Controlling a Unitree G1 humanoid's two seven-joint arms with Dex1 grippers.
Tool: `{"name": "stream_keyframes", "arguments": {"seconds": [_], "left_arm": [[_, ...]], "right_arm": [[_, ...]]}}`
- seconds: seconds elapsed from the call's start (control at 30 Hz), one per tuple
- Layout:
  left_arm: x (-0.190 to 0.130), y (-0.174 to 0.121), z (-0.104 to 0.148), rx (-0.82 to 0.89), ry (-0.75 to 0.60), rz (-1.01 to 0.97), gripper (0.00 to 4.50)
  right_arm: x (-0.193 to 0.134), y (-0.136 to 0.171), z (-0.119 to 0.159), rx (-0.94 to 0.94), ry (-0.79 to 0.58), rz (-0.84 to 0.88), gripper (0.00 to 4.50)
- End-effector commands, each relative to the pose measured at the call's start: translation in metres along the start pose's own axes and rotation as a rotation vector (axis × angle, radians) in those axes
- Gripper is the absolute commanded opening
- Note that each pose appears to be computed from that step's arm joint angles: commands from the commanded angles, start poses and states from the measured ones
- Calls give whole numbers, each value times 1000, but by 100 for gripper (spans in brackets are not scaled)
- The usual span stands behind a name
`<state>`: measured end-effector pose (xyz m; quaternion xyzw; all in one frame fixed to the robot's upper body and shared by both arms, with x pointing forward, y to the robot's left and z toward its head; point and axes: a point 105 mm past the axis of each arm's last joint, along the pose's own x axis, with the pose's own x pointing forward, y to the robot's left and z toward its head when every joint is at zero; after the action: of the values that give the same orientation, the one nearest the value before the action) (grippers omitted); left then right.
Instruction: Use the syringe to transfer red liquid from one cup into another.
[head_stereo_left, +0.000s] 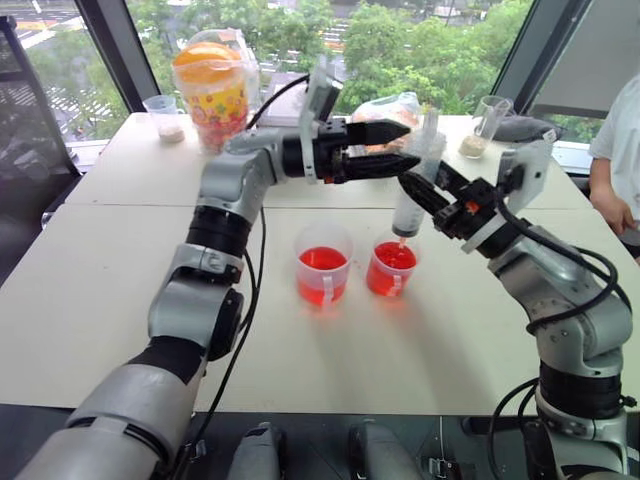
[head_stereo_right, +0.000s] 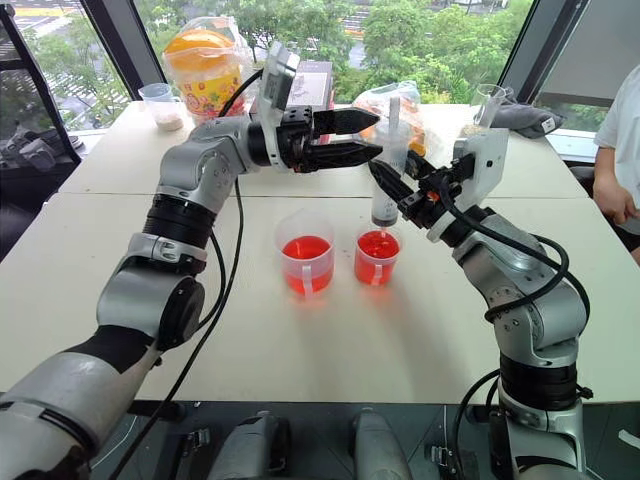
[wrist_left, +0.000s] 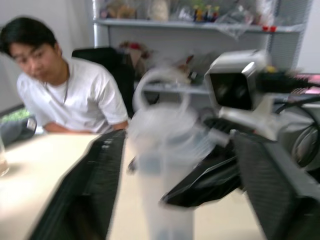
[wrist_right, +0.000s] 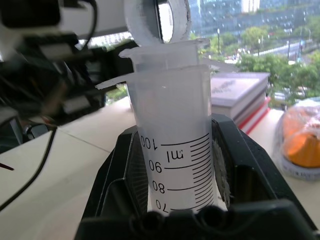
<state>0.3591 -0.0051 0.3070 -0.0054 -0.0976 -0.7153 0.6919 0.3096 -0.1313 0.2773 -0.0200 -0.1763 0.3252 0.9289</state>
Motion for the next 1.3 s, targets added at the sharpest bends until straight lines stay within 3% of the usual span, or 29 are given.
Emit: {"name": "stream_keyframes", "arguments": {"seconds": [0.03,0.13,0.37,0.47,0.57,0.7,0.83,0.93,1.03,1.3], "left_arm": [[-20,1,37,78,-67,41,443],[-44,1,40,103,-45,97,443],[-78,-9,21,84,40,174,443],[-87,-13,13,61,60,207,443],[-94,-20,3,34,84,229,443],[-103,-25,-14,14,129,258,443],[-103,-32,-23,3,138,264,443],[-103,-35,-26,7,142,273,443],[-105,-40,-28,-2,131,292,443],[-112,-48,-31,-12,131,344,443]], "right_arm": [[0,10,19,-32,-76,39,139],[0,10,12,-22,-54,40,139],[-1,4,10,-11,-22,15,139],[2,-13,21,-2,12,-43,139],[3,-35,45,53,85,-83,139],[-5,-69,45,161,358,-167,139],[-22,-100,14,233,666,-289,139],[-32,-113,-10,291,798,-332,139],[-55,-127,-59,374,1002,-414,139],[-72,-137,-121,474,1166,-465,139]]}}
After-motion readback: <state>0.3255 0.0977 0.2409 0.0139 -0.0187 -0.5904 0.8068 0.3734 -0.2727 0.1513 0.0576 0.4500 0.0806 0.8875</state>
